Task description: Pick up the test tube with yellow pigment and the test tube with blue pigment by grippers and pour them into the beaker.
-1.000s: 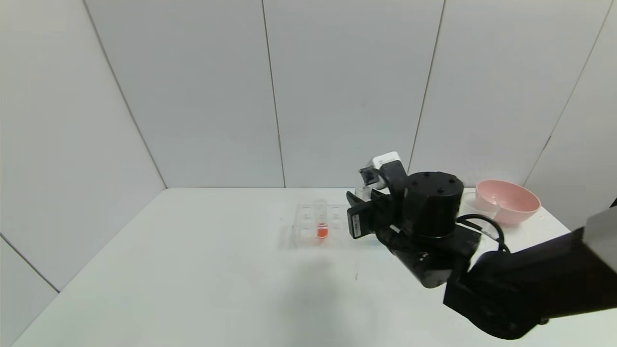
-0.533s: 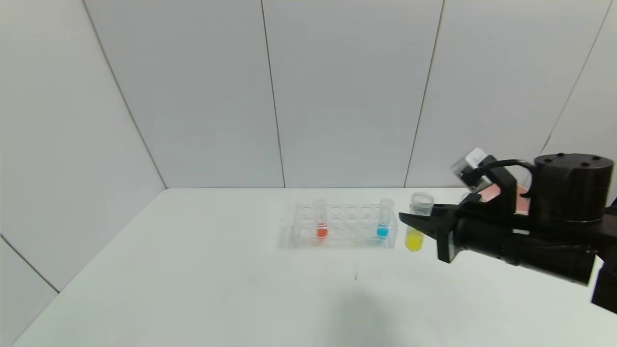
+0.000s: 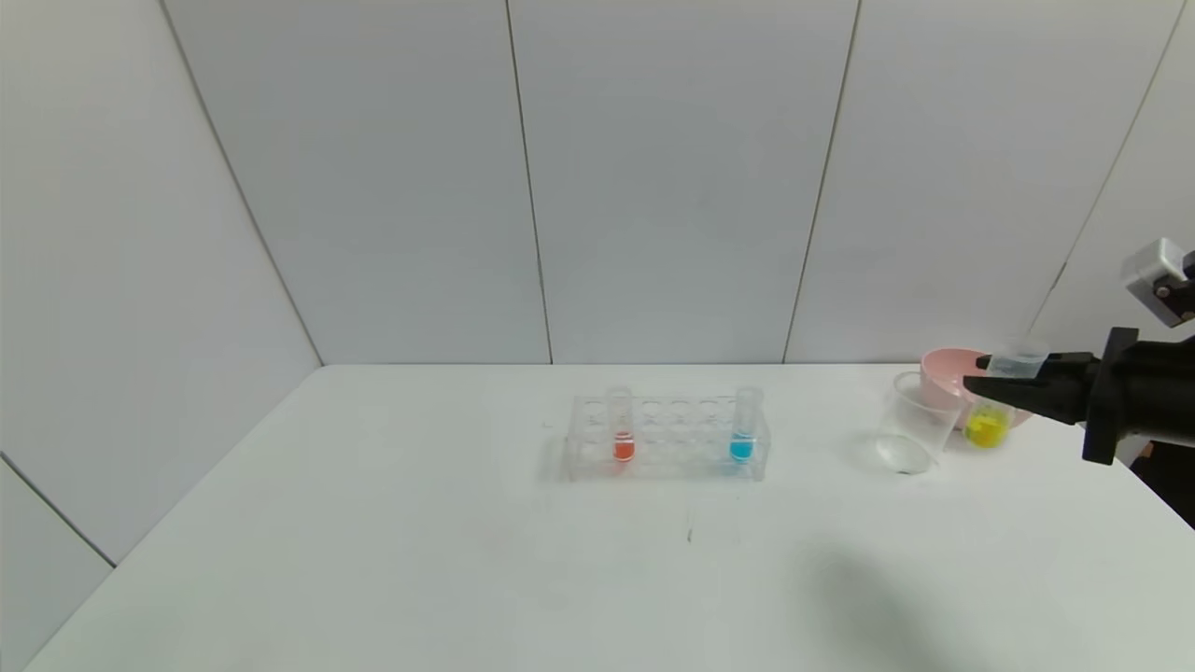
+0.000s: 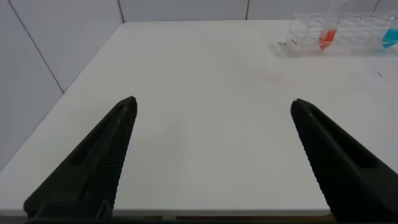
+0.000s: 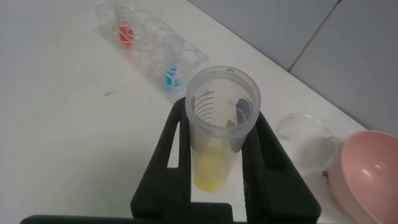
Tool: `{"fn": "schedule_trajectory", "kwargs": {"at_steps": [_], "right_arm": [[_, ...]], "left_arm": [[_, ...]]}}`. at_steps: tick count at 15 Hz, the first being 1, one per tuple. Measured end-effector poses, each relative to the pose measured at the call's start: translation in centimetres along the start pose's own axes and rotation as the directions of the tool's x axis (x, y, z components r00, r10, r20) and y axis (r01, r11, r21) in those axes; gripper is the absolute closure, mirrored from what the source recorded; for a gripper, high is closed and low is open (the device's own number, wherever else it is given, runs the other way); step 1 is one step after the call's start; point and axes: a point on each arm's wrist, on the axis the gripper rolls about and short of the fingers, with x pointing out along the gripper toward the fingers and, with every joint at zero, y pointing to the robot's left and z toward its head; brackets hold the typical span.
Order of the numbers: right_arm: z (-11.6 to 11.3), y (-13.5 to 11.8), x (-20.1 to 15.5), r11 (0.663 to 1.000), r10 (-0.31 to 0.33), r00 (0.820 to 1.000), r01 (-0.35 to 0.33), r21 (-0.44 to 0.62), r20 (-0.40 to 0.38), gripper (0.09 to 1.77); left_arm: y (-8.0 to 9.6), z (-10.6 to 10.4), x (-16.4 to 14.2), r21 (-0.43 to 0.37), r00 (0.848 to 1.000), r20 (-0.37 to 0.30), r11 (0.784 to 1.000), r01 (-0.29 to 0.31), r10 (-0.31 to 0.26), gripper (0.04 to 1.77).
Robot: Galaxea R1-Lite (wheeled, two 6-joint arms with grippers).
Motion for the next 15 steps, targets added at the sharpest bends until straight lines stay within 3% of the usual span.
{"fn": "schedule_trajectory", "kwargs": {"at_steps": [5, 11, 15], "right_arm": [[-1.2, -6.7, -0.6, 0.99, -0.101, 0.994, 0.096, -0.106, -0.041, 1.33], [-1.5, -12.1, 1.1, 0.99, -0.085, 0.987, 0.069, -0.12, -0.137, 1.33], [-1.7, -14.1, 2.1, 0.986, -0.098, 0.955, 0.056, -0.155, -0.279, 1.33]], "left_arm": [[0.0, 0.0, 0.0, 0.0, 1.0, 0.0, 1.0, 0.0, 0.0, 0.05], [0.0, 0.0, 0.0, 0.0, 1.0, 0.0, 1.0, 0.0, 0.0, 0.05], [0.0, 0.0, 0.0, 0.0, 1.0, 0.0, 1.0, 0.0, 0.0, 0.05]]}}
